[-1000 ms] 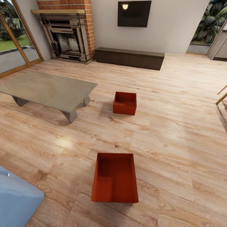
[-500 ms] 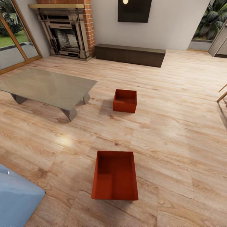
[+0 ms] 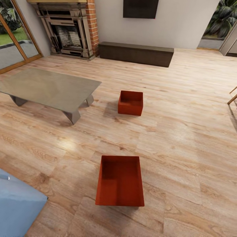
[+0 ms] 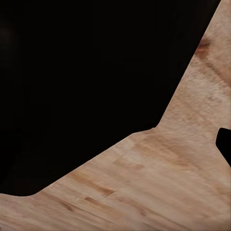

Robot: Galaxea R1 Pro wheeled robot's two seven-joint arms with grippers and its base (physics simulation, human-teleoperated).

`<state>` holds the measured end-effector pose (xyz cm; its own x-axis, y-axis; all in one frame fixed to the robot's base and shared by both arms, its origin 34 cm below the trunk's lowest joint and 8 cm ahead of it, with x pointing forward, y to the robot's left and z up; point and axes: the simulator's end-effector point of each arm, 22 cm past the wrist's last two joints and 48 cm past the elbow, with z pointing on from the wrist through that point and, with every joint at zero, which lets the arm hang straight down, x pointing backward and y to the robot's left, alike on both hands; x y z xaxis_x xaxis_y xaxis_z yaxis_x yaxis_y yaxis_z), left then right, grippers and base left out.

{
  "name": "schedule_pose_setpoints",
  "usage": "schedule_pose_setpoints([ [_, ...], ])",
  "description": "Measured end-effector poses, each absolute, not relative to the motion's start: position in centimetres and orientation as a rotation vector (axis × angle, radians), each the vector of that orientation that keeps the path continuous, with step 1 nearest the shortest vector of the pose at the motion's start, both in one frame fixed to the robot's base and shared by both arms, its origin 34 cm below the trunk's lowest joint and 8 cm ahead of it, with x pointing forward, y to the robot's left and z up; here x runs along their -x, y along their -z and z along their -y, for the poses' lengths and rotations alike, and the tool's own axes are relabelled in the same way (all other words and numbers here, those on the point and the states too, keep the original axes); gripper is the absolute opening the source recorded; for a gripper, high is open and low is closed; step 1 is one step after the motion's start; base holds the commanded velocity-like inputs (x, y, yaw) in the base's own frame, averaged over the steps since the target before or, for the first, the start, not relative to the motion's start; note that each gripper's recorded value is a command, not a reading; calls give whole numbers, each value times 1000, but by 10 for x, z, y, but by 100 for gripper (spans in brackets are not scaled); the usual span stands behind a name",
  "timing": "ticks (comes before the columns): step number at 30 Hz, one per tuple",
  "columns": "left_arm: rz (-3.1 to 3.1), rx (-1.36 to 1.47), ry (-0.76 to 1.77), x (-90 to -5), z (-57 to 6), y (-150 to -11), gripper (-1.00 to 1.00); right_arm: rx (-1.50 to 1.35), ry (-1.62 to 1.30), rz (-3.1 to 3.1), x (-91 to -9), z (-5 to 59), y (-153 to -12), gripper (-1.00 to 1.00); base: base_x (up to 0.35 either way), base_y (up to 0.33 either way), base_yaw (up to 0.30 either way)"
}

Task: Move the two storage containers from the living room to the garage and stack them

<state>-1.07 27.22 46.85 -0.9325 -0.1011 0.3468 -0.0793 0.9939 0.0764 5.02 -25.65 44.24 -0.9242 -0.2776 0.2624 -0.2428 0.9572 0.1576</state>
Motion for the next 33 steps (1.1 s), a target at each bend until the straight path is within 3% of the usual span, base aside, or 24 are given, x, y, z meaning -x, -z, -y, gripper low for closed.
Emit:
schedule_pose_setpoints([
  [33,2727,-126,89,29,-272,-477,100,-370,187,2774,-30,254,-448,100,0,0,0],
])
